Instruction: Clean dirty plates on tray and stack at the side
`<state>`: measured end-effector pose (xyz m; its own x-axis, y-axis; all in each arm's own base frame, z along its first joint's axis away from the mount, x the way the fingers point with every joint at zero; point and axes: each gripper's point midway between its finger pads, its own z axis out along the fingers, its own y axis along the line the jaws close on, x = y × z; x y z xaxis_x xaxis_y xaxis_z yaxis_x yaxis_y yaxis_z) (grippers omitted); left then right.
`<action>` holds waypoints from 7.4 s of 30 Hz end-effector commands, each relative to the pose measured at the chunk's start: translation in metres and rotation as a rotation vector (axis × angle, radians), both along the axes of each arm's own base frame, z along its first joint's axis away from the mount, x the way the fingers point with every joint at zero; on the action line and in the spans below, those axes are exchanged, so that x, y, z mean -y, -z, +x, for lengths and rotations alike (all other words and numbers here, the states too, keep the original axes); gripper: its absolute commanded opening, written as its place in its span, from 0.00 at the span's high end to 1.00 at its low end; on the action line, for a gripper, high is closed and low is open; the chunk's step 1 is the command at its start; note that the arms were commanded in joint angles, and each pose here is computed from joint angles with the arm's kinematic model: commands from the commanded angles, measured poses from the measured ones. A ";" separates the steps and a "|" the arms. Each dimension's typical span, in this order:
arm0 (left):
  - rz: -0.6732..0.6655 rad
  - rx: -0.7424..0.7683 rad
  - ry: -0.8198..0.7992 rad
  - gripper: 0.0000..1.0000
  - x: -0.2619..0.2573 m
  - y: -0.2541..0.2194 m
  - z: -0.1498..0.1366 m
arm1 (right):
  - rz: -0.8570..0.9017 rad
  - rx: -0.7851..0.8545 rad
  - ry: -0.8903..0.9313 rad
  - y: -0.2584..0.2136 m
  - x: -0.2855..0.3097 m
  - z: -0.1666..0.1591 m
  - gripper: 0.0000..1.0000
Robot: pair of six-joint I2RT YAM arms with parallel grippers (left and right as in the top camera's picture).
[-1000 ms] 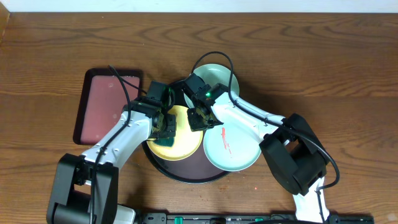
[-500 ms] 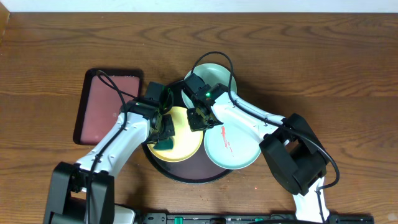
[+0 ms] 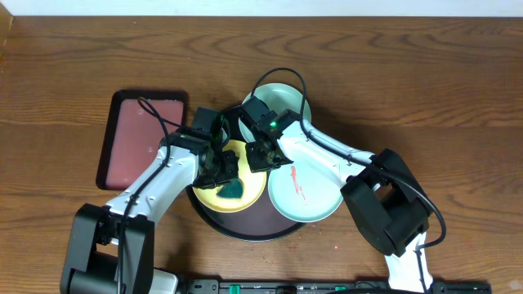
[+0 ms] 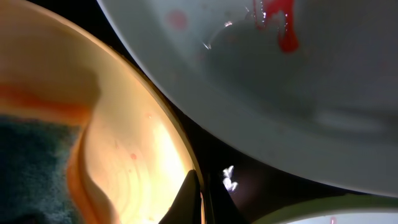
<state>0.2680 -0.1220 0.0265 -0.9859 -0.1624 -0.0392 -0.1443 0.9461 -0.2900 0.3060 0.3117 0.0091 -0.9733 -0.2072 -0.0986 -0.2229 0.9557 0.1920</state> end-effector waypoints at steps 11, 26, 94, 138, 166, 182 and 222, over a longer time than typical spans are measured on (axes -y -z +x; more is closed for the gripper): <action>0.493 0.106 -0.178 0.93 -0.087 0.007 0.015 | -0.004 0.001 0.009 0.003 0.002 0.006 0.99; -0.056 0.022 0.084 0.92 0.013 0.003 -0.001 | -0.004 0.000 0.009 0.003 0.002 0.006 0.99; 0.278 0.314 -0.463 0.93 -0.182 -0.126 0.069 | -0.545 0.895 -0.107 -0.212 0.044 0.020 0.99; 0.277 0.321 -0.463 0.93 -0.182 -0.127 0.070 | 0.135 0.371 0.234 -0.222 0.152 0.055 0.99; 0.276 0.325 -0.464 0.93 -0.182 -0.128 0.071 | -0.218 0.113 0.516 -0.041 0.363 0.002 0.82; 0.200 0.326 -0.442 0.93 -0.169 -0.128 0.074 | 0.193 0.060 0.294 -0.119 0.261 0.018 0.46; 0.341 0.221 -0.349 0.93 -0.163 -0.140 0.063 | -0.172 -0.101 0.076 -0.017 0.191 -0.022 0.78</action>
